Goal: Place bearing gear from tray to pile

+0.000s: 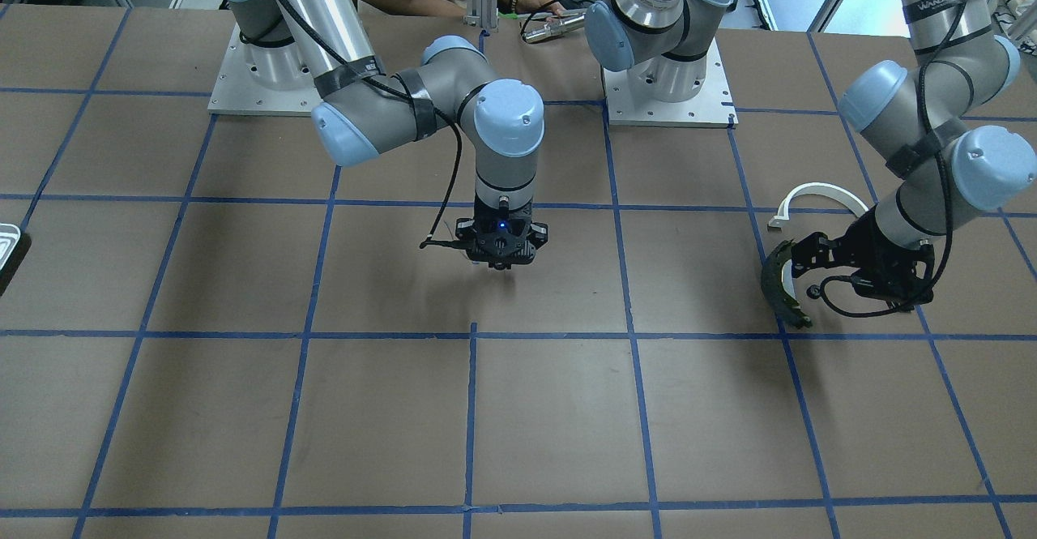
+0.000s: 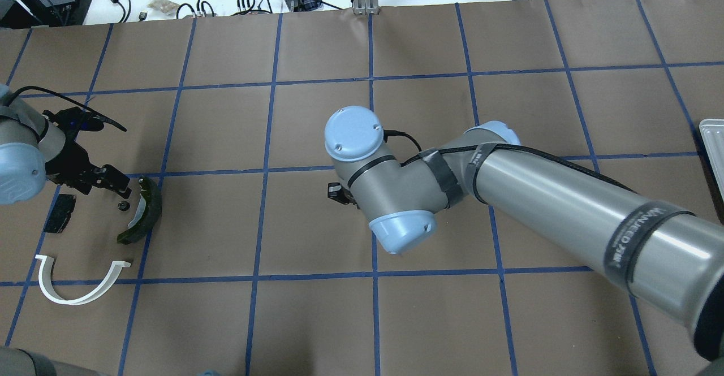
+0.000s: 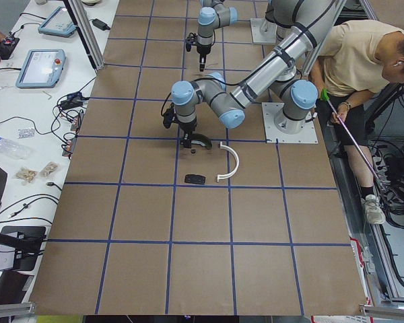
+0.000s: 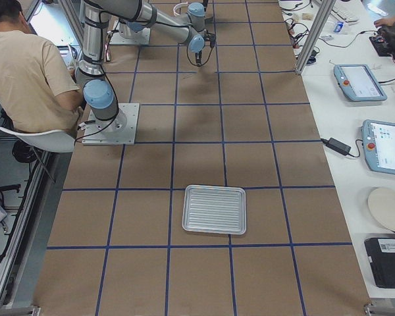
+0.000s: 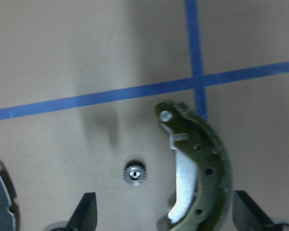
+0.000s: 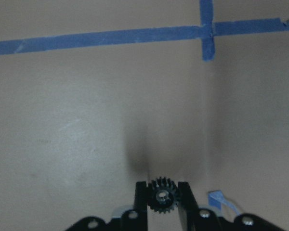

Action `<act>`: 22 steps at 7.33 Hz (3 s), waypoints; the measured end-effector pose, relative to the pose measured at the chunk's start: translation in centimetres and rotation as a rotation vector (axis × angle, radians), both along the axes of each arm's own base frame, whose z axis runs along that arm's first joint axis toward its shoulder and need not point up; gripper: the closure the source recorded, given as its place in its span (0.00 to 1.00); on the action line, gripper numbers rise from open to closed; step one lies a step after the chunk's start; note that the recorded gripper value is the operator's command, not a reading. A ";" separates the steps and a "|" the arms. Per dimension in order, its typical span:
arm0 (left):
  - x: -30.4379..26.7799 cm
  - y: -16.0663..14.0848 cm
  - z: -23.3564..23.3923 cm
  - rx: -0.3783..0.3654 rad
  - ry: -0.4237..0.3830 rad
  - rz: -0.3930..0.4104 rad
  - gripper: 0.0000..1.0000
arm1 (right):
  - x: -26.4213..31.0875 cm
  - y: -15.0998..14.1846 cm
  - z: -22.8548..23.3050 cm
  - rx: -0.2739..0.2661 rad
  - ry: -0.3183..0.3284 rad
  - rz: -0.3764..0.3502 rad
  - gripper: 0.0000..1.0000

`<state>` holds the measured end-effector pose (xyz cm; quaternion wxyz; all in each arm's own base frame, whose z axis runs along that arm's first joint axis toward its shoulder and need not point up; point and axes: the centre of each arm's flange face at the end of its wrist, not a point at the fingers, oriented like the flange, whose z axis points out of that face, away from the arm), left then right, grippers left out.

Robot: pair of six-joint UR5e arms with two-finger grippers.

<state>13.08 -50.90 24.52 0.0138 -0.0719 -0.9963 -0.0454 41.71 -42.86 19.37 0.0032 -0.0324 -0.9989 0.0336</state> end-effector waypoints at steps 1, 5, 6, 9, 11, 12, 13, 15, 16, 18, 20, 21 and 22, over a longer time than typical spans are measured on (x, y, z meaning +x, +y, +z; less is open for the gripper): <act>-3.2 -0.7 1.5 0.021 0.003 0.019 0.00 | 0.3 -0.3 0.0 -0.004 -0.003 -0.007 0.00; -17.5 -2.0 3.9 0.025 -0.035 0.118 0.00 | -11.1 -7.9 7.4 -0.002 0.022 0.034 0.00; -22.8 -1.8 3.5 0.026 -0.044 0.104 0.00 | -15.7 -9.3 10.7 -0.003 0.024 0.049 0.00; -38.3 1.4 -0.4 0.032 -0.051 0.186 0.00 | -22.1 -10.6 20.6 0.065 0.023 0.040 0.00; -43.7 2.9 -3.3 0.023 -0.035 0.220 0.00 | -22.8 -8.7 25.8 0.062 0.022 0.065 0.00; -44.9 3.7 -4.6 0.031 -0.038 0.215 0.00 | -23.4 -8.4 26.7 0.055 0.024 0.105 0.00; -45.3 4.6 -6.1 0.047 -0.047 0.205 0.00 | -24.4 -8.5 27.1 0.051 0.024 0.128 0.00; -45.4 5.4 -7.4 0.041 -0.051 0.193 0.51 | -25.5 -8.5 28.3 0.031 0.024 0.090 0.00; -45.4 5.4 -7.6 0.034 -0.052 0.190 0.75 | -25.6 -8.4 28.8 0.023 0.024 0.050 0.00; -45.4 5.2 -7.6 0.029 -0.048 0.187 1.00 | -25.9 -7.0 30.5 0.018 0.035 0.030 0.00; -45.3 5.0 -7.4 0.026 -0.041 0.191 1.00 | -26.5 -6.4 30.6 0.044 0.042 0.036 0.00; -45.1 4.7 -6.9 0.017 -0.036 0.198 1.00 | -26.7 -7.4 30.2 0.052 0.040 0.038 0.00; -44.2 3.7 -5.8 -0.002 -0.026 0.215 1.00 | -26.5 -8.8 30.4 0.040 0.016 0.043 0.00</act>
